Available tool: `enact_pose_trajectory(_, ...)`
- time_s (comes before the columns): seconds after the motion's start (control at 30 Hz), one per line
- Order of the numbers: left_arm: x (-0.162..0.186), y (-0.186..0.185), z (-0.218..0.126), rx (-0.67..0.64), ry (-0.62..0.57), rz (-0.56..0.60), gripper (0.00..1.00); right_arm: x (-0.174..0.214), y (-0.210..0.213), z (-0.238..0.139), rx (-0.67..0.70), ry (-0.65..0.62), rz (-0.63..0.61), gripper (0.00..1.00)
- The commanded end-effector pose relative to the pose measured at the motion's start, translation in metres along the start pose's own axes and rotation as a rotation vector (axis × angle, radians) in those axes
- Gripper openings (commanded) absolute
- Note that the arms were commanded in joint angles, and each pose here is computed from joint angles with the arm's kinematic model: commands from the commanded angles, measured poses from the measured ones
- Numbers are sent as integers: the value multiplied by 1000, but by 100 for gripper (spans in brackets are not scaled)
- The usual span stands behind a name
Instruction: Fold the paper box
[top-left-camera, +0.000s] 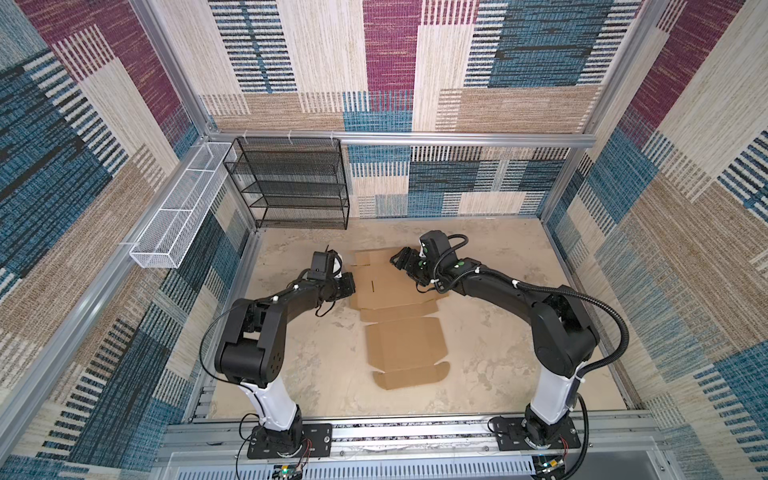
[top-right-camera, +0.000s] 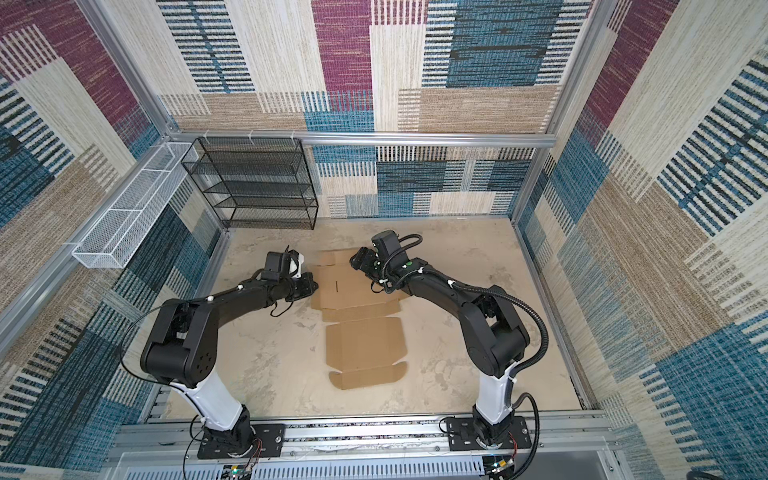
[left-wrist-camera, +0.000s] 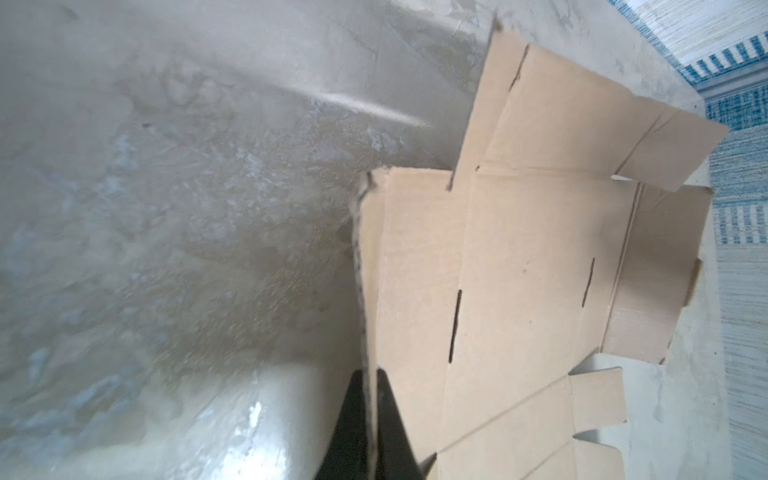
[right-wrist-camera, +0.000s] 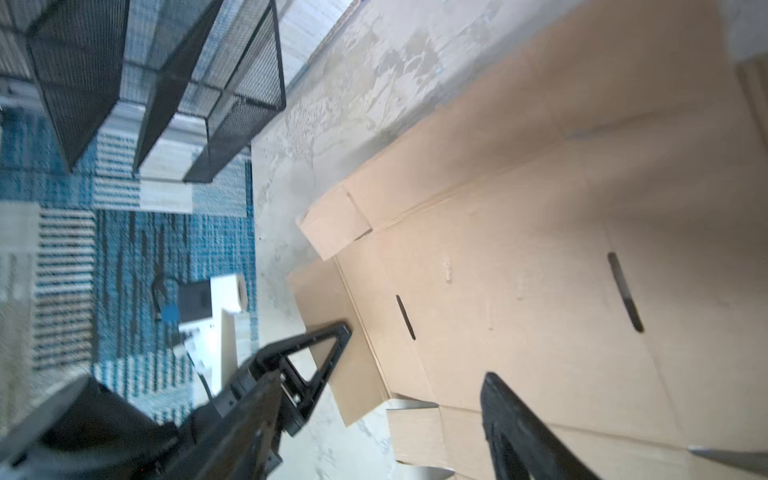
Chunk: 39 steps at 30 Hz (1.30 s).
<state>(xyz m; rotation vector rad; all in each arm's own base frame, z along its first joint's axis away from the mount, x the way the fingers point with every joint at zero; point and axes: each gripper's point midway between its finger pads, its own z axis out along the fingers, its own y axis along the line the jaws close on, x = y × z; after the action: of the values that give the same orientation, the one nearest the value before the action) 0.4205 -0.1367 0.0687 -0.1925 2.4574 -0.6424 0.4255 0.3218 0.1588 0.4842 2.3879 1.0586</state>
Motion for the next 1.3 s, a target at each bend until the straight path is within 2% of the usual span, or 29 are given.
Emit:
enact_pose_trajectory(0.0,-30,-11,-12,21,-193,12,0,-11,19,8,-56,-16,236,77)
enact_pose_trajectory(0.23,-24,-21,-23,54,-304,37,0,-26,23,33,-44,-4,429,74)
enact_pose_trajectory(0.37,-19,-28,-29,59,-346,66,0,-29,17,41,-14,-20,495,74)
enact_pose_trajectory(0.53,-14,-33,-38,64,-424,96,0,-46,24,38,4,-67,518,74)
enact_pose_trajectory(0.63,-7,-33,-36,64,-416,100,0,-49,22,39,2,-70,538,74)
enact_pose_trajectory(0.9,-10,-47,-44,99,-501,149,0,-54,4,33,58,-109,598,73)
enact_pose_trajectory(1.27,-4,-69,-49,88,-529,245,0,-78,17,21,18,-171,601,74)
